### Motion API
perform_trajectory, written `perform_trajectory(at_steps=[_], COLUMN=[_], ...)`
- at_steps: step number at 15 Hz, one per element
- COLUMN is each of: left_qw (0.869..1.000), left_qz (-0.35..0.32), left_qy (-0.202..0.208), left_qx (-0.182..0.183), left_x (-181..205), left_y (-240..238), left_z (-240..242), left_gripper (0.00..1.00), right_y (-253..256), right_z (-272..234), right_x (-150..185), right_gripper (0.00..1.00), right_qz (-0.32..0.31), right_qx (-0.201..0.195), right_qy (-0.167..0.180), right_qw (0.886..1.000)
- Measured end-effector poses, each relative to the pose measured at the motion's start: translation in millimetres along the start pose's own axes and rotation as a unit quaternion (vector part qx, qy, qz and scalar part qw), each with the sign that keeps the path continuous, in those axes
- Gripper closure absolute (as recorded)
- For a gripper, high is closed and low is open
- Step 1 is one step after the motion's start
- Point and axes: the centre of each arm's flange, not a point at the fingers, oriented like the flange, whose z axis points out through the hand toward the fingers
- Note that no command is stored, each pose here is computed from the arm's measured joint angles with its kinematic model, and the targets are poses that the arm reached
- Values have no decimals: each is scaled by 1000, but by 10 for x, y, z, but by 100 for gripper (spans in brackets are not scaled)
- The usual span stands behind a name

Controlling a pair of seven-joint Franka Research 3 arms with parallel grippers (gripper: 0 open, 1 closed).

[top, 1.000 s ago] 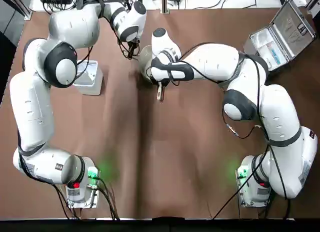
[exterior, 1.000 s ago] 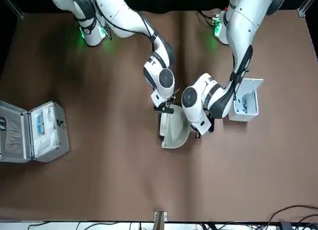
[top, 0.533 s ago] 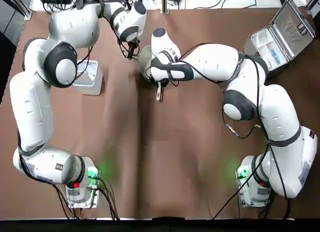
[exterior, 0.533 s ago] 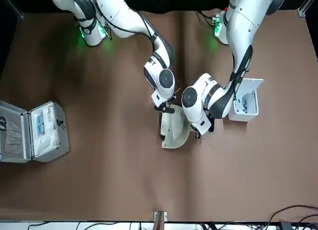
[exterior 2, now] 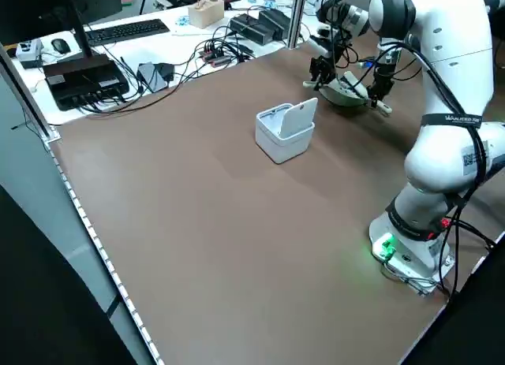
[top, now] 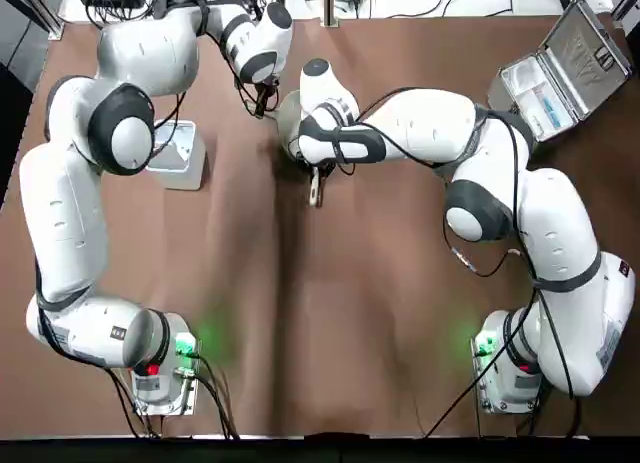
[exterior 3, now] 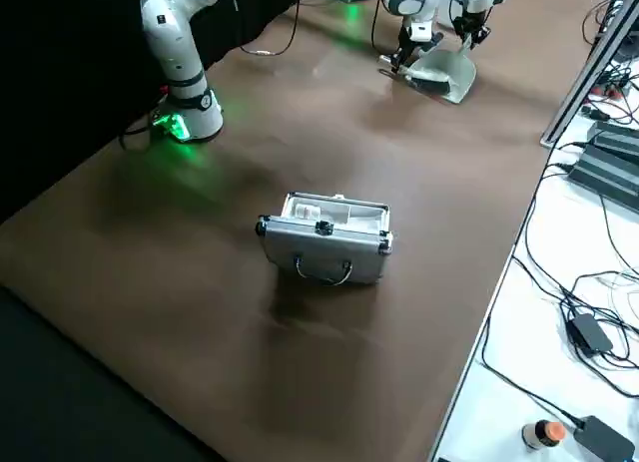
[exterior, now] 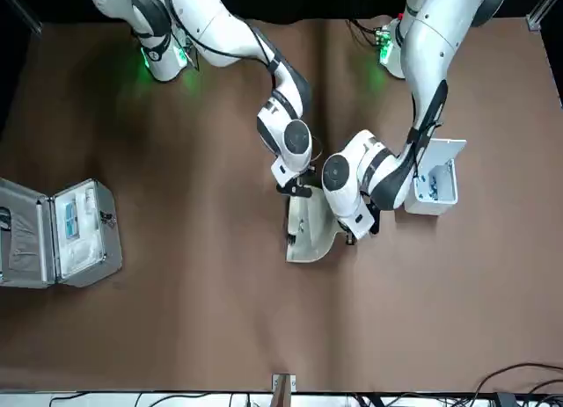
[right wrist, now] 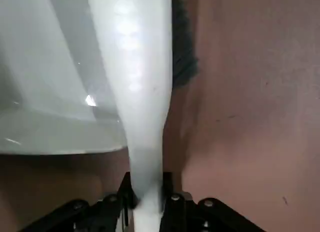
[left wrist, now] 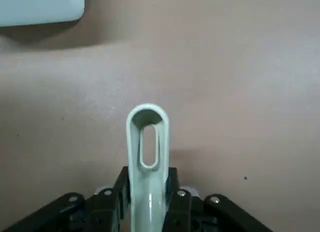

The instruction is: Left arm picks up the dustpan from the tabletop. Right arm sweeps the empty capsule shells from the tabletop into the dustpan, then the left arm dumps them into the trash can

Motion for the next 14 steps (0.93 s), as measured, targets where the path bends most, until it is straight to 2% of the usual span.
perform_trajectory(at_steps=[11,14], left_qw=[1000,1000], left_qz=[0,0], left_qy=[5,5], left_qx=[-1,-1], left_x=[33,34], left_y=[15,15], left_z=[12,12], left_gripper=[67,67], right_y=[-98,-122], right_z=[-36,-77], right_x=[22,38], right_gripper=[74,74], right_qz=[1,5], right_qx=[11,25], right_qy=[-5,-10], right_qw=[1000,1000])
